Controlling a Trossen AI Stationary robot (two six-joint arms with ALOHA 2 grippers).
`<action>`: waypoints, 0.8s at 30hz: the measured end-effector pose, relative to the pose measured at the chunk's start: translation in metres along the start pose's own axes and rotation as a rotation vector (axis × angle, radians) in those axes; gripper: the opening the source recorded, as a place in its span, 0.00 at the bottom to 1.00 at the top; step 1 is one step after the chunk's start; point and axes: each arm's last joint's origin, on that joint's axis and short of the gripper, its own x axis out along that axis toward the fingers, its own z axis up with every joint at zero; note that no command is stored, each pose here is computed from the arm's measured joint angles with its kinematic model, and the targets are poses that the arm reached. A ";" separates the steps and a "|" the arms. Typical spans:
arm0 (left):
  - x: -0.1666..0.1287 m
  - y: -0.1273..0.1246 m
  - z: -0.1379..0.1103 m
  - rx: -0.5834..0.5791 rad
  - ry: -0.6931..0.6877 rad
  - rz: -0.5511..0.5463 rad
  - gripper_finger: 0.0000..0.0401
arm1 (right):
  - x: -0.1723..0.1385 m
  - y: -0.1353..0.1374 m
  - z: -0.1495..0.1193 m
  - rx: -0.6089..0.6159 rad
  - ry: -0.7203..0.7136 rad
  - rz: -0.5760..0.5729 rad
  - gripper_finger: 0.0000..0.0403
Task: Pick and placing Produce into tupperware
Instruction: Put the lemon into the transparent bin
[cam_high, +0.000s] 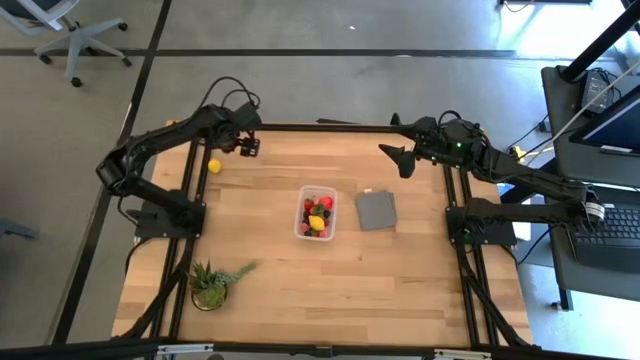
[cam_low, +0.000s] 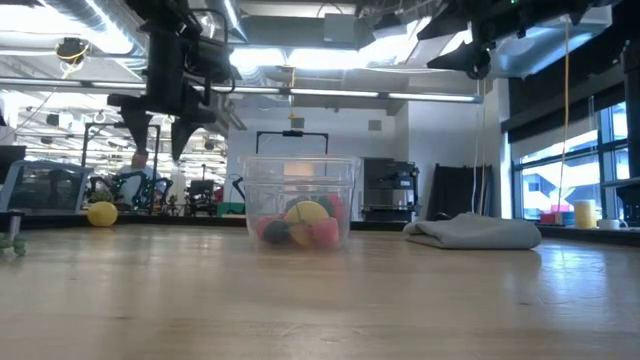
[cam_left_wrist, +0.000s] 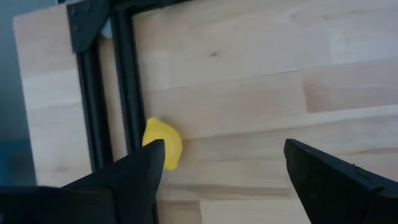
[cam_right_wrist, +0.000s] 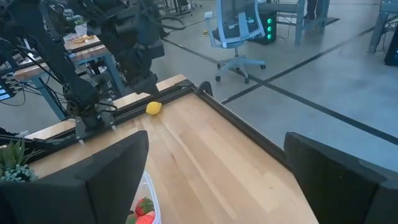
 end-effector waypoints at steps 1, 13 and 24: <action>0.001 0.002 0.000 -0.016 0.010 0.010 0.79 | 0.000 0.000 0.000 0.000 0.000 0.000 0.94; 0.023 0.023 -0.009 -0.153 0.152 0.104 0.79 | 0.000 0.000 0.000 -0.006 0.001 -0.001 0.94; 0.084 0.051 -0.041 -0.312 0.337 0.153 0.79 | 0.000 0.000 0.000 -0.033 0.001 -0.001 0.94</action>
